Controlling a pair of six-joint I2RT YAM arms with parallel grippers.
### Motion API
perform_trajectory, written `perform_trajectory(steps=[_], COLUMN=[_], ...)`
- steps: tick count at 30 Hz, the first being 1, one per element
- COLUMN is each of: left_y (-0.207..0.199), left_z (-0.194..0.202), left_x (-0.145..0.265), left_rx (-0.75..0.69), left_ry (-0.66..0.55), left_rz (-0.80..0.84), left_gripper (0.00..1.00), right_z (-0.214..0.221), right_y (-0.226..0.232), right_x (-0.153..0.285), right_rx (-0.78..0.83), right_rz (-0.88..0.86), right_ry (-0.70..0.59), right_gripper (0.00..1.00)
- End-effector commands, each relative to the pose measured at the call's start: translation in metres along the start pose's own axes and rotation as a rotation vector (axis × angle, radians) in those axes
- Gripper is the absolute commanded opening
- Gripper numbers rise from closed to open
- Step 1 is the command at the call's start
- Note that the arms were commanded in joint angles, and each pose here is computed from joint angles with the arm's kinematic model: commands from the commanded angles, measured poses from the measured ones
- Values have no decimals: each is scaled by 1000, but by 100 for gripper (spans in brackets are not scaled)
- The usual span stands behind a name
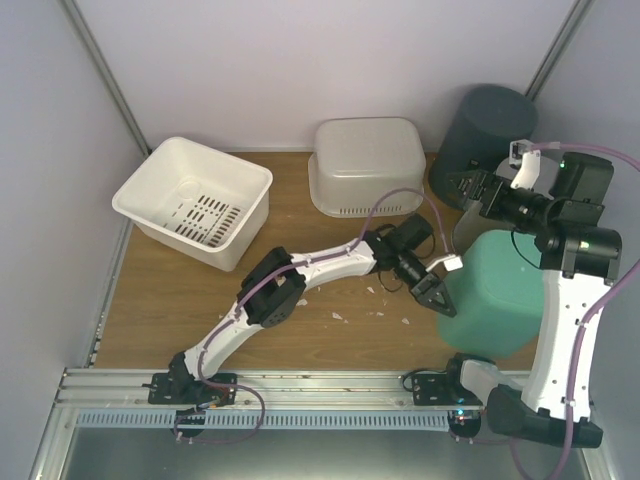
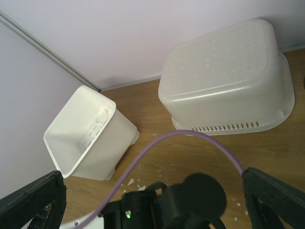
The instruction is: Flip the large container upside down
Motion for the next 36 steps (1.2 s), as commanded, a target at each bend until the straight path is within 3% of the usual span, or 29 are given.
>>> perform_trajectory(steps=[1, 12, 17, 19, 24, 30, 33, 36], left_y=[-17, -22, -46, -70, -78, -103, -93, -75], left_z=[-11, -33, -28, -24, 4, 5, 26, 59], left_x=[-34, -49, -18, 14, 103, 254, 311, 344], left_rx=[-39, -100, -230, -280, -320, -450, -353, -213], left_ry=[18, -39, -32, -35, 2, -114, -49, 46], left_rz=[97, 114, -40, -127, -543, -1251, -1481, -1567], left_gripper=[89, 90, 91, 91, 91, 99, 99, 98], right_z=[-2, -5, -8, -10, -7, -4, 7, 22], right_y=[4, 3, 5, 6, 14, 19, 35, 52], right_x=[3, 4, 8, 6, -6, -38, -76, -114], right_rx=[60, 89, 108, 109, 111, 112, 131, 174], right_rz=[-5, 17, 25, 10, -139, -192, -181, -115], right_ry=[-28, -48, -85, -83, -38, 19, 124, 245], right_gripper=[100, 100, 100, 100, 99, 97, 97, 96])
Point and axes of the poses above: each gripper's point midway between its finger pads, its own x axis back along the fingers, its own y axis along the line the jaws close on, z = x × y, the point moved 5 cm from there along x, back along the fingers, and after that the axes turned 4 degrees about x, right-handed, at the moved point
